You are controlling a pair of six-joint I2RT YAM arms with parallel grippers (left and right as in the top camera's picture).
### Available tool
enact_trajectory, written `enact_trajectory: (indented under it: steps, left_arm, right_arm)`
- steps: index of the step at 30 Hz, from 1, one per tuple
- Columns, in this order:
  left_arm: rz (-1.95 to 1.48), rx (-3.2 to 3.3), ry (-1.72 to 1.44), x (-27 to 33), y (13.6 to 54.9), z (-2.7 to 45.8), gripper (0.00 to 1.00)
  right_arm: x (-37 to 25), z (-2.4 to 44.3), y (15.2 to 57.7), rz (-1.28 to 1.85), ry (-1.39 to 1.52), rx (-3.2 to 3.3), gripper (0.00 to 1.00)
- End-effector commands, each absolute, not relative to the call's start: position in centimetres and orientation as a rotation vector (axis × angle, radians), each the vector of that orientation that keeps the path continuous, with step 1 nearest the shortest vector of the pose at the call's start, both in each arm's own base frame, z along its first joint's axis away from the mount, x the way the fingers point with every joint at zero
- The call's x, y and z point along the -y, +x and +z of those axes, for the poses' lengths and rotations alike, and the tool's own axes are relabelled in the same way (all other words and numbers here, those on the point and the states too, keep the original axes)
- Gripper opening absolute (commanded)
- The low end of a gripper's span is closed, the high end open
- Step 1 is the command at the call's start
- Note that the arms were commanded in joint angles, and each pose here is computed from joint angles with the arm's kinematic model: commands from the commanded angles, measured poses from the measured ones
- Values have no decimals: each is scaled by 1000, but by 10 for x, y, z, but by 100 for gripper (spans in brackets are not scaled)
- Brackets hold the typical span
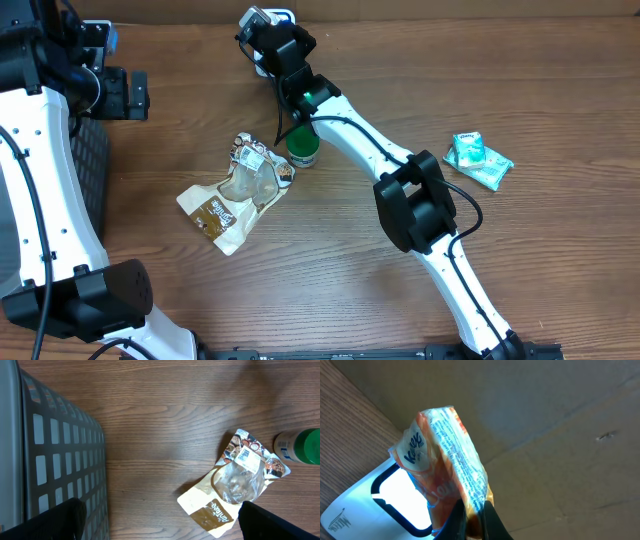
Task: Scan the item barcode
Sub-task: 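Lift the orange tissue pack and hold it in front of the scanner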
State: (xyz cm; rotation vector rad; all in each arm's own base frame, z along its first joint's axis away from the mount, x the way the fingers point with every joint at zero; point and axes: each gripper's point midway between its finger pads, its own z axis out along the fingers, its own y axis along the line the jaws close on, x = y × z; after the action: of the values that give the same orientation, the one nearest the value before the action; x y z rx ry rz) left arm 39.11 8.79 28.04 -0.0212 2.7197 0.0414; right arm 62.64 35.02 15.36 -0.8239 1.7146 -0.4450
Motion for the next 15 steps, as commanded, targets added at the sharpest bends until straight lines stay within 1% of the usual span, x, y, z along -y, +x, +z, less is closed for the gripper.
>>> enact_trajectory:
  steps: [1, 6, 9, 12, 13, 15]
  left_arm:
    - [39, -2716, 3, -88, 392, 281, 99]
    - [39, -2716, 3, -88, 392, 281, 100]
    - [39, -2716, 3, -88, 392, 281, 100]
    - [39, -2716, 3, -88, 392, 281, 99]
    - [39, -2716, 3, -88, 392, 281, 100]
    - [39, -2716, 3, -88, 392, 281, 100]
  right_arm:
    - [-344, 156, 631, -461, -802, -1715, 4]
    - [-344, 159, 631, -442, -773, -1717, 4]
    - [-342, 173, 631, -393, -699, -1723, 4]
    - [-337, 197, 630, -349, -628, -1722, 4]
    - [-330, 218, 626, -305, -563, -1735, 4]
    - [-321, 243, 619, -242, -478, -1765, 4]
